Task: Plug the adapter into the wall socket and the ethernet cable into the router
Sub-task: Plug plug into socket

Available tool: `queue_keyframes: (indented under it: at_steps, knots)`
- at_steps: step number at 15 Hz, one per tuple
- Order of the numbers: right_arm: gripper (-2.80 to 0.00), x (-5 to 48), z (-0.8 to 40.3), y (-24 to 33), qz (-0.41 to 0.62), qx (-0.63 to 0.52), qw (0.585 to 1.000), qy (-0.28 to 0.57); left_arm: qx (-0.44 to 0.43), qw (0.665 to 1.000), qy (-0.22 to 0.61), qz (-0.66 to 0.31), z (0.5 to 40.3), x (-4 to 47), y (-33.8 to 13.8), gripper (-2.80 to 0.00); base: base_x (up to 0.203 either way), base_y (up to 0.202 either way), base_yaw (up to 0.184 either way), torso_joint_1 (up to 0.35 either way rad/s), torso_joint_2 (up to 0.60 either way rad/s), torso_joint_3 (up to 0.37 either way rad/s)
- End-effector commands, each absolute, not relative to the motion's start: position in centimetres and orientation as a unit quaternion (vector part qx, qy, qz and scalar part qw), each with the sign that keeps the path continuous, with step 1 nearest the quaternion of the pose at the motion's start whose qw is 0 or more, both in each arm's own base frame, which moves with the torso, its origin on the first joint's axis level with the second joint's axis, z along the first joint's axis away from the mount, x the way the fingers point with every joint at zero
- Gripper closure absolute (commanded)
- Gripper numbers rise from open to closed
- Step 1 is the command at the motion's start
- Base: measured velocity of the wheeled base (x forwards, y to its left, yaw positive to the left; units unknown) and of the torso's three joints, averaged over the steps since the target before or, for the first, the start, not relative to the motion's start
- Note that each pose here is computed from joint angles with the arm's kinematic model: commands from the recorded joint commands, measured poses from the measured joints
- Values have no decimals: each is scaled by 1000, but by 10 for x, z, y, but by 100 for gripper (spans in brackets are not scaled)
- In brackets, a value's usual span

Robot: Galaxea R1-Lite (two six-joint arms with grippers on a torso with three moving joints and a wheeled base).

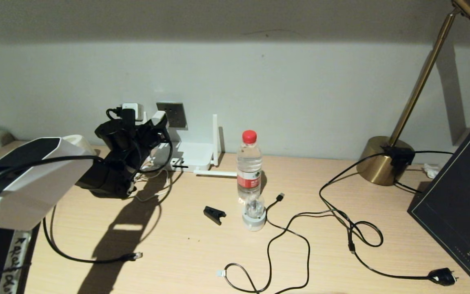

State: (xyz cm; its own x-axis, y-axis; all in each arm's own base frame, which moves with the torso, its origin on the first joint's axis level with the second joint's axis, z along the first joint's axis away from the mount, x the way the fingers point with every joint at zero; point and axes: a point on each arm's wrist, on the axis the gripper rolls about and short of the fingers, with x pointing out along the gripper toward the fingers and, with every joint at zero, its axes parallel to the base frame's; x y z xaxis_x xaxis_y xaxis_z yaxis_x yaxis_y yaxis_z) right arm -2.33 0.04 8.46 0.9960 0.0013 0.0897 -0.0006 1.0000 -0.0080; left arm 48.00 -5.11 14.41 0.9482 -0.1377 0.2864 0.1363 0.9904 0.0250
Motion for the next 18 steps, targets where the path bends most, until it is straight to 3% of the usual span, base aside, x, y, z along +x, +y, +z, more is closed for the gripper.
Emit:
queue_keyframes:
  at_steps: [1, 18]
  knots:
    - [0, -20, 75, 0, 1, -4, 1000, -27, 3, 986, -151, -69, 147, 479, -51, 0, 0, 0, 0, 0, 0, 0]
    - [0, -20, 75, 0, 1, -4, 1000, -28, 2, 986, -150, -74, 148, 479, -55, 0, 0, 0, 0, 0, 0, 0]
